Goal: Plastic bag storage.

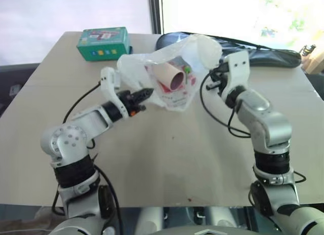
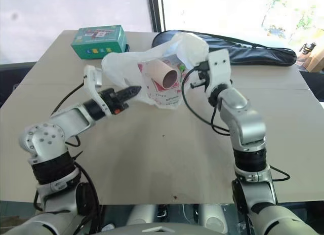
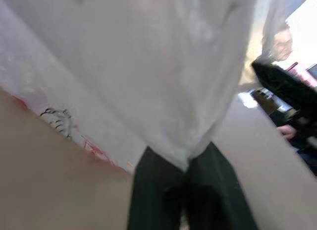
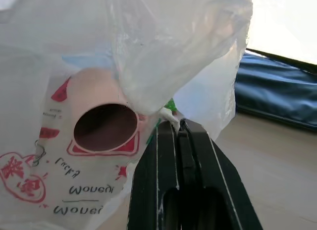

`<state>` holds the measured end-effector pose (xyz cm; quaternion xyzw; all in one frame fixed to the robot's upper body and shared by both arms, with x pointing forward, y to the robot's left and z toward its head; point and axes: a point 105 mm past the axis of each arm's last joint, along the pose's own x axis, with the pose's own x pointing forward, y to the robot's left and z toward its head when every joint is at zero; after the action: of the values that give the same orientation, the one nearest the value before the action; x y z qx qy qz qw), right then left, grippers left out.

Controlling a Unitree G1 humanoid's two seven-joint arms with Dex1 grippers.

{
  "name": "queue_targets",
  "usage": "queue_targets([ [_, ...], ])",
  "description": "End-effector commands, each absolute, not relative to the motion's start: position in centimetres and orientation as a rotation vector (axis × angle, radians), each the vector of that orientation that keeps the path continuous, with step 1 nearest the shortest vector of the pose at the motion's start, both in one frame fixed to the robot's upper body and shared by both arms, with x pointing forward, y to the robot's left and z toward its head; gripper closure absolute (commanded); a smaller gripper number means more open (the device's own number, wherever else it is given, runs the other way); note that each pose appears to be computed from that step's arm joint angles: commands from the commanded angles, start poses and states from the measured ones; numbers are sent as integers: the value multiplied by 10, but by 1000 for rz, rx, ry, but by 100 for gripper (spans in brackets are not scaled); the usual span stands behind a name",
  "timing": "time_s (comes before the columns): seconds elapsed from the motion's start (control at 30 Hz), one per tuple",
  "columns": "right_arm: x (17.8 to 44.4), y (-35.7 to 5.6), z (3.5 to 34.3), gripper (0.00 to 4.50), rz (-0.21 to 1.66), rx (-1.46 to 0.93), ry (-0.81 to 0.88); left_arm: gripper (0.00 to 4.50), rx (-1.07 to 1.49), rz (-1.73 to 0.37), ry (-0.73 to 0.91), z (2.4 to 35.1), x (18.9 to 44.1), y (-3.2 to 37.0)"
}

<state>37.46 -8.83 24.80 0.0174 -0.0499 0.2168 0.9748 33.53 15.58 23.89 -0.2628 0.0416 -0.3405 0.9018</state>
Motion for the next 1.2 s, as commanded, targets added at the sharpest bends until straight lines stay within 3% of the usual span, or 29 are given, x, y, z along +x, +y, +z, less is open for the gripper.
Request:
queue_targets([
  [0.03, 364, -98, 334, 450, 570, 267, -326, 446, -703, -788, -222, 335, 331, 182],
  [0.07, 363, -108, 368, 450, 588, 343, -403, 446, -755, -765, -330, 372, 335, 197],
  [0.17, 355, -128, 434, 450, 623, 457, -542, 446, -859, -657, -477, 432, 349, 231],
  [0.3, 339, -144, 476, 450, 631, 453, -627, 446, -798, -621, -484, 456, 364, 231],
  [0.43, 324, -159, 479, 450, 589, 380, -645, 446, -736, -722, -441, 455, 372, 202],
  [0.77, 277, -173, 436, 450, 537, 323, -580, 446, -667, -995, -307, 434, 352, 144],
  [0.87, 266, -162, 407, 450, 569, 308, -519, 446, -658, -1063, -206, 408, 339, 140],
  [1.1, 251, -149, 286, 450, 582, 300, -172, 446, -521, -1060, 32, 324, 322, 134],
  [1.2, 249, -166, 224, 450, 461, 202, 41, 446, -453, -1035, 123, 284, 316, 129],
])
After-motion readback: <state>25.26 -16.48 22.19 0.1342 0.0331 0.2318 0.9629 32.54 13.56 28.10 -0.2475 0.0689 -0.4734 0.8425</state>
